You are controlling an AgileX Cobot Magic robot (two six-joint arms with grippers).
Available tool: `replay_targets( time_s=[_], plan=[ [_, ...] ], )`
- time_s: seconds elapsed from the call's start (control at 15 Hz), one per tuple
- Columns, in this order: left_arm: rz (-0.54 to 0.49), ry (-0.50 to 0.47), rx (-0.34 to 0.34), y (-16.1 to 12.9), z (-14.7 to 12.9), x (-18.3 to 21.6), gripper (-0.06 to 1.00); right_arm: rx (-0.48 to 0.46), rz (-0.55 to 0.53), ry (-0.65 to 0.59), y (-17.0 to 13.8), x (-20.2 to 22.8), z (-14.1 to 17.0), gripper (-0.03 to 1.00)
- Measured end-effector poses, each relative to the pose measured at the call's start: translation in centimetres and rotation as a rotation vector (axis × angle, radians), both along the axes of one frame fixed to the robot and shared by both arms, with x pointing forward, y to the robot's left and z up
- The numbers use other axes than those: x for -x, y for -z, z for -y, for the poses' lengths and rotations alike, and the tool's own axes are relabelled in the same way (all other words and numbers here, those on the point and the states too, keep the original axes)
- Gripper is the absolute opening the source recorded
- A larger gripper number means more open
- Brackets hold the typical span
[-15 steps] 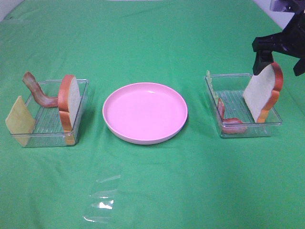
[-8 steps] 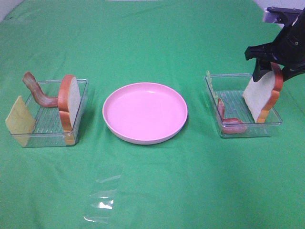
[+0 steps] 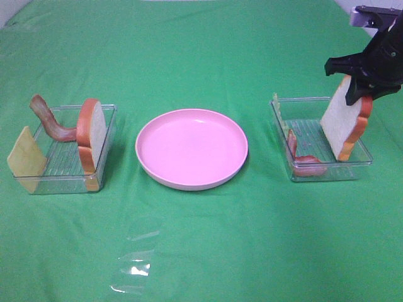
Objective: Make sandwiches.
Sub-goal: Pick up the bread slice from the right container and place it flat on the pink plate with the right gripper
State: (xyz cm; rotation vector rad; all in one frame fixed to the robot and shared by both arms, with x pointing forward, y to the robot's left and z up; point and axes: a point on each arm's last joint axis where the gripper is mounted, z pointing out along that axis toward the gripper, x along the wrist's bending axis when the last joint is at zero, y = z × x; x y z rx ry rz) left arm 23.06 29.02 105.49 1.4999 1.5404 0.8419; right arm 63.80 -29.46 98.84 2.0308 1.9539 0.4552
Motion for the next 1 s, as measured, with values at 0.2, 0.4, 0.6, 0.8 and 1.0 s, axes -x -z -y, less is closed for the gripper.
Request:
replay_targets(
  time_s=[0.2, 0.4, 0.6, 0.8, 1.0],
  plan=[
    [0.0, 0.0, 0.0, 0.0, 0.0, 0.0, 0.97, -0.024, 0.033, 0.008, -3.2, 1.1, -0.2, 0.23],
    [0.0, 0.0, 0.0, 0.0, 0.0, 0.0, 0.97, -0.099, 0.103, 0.008, -9.1, 3.2, -0.8, 0.23],
    [0.0, 0.0, 0.0, 0.0, 0.0, 0.0, 0.97, -0.185, 0.187, -0.086, -12.2, 4.7, -4.6, 0.23],
    [0.0, 0.0, 0.0, 0.0, 0.0, 0.0, 0.97, -0.32, 0.18, -0.195, -12.3, 5.5, -10.2, 0.23],
    [0.0, 0.0, 0.0, 0.0, 0.0, 0.0, 0.97, -0.436, 0.162, -0.251, -11.1, 5.5, -14.9, 0.23]
  ],
)
